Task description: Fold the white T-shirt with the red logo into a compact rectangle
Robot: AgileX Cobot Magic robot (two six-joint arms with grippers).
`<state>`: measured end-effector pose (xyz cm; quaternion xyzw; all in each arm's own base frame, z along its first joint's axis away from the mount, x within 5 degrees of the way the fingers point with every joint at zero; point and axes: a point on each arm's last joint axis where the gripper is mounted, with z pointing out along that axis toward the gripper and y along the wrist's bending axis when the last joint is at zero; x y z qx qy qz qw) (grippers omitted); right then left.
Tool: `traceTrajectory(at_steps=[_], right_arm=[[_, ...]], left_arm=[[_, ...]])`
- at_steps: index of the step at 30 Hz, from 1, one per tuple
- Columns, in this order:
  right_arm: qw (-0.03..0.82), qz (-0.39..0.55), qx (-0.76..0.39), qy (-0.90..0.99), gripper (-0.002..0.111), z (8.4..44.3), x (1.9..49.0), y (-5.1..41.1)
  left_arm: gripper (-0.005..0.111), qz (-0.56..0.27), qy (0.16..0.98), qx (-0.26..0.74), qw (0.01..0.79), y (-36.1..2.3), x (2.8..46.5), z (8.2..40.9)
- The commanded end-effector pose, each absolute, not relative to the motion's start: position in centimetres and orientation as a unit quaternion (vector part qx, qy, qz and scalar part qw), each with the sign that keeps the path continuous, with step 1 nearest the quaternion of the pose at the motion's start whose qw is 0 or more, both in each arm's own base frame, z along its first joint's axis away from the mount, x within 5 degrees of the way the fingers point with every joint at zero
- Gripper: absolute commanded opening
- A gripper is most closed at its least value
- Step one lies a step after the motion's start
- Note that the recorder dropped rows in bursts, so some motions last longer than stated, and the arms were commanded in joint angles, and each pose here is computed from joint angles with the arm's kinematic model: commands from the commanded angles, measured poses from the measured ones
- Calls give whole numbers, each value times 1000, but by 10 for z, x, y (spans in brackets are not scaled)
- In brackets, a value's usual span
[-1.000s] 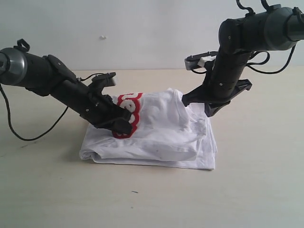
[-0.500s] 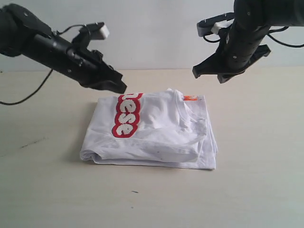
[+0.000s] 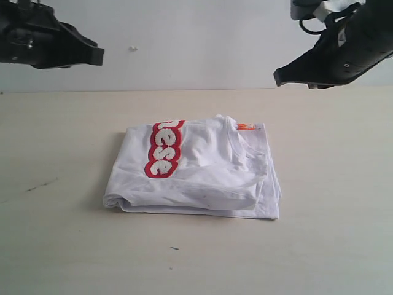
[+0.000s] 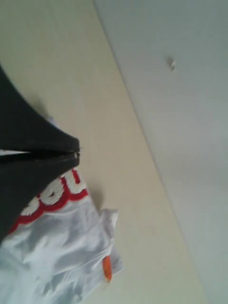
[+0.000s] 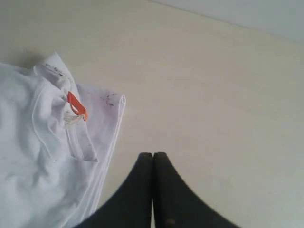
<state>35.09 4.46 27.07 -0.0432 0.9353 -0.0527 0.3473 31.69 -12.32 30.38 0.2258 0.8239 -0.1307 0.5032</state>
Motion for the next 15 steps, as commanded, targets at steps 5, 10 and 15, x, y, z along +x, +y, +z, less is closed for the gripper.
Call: traceTrajectory(at_steps=[5, 10, 15], right_arm=[[417, -22, -41, 908, 0, 293, 305, 41], [446, 5, -28, 895, 0, 301, 278, 39], [456, 16, -19, 890, 0, 303, 254, 36]], left_arm=[[0, -121, 796, 168, 569, -96, 262, 329], [0, -164, 799, 134, 563, -88, 228, 324], [0, -179, 796, 123, 565, -79, 200, 318]])
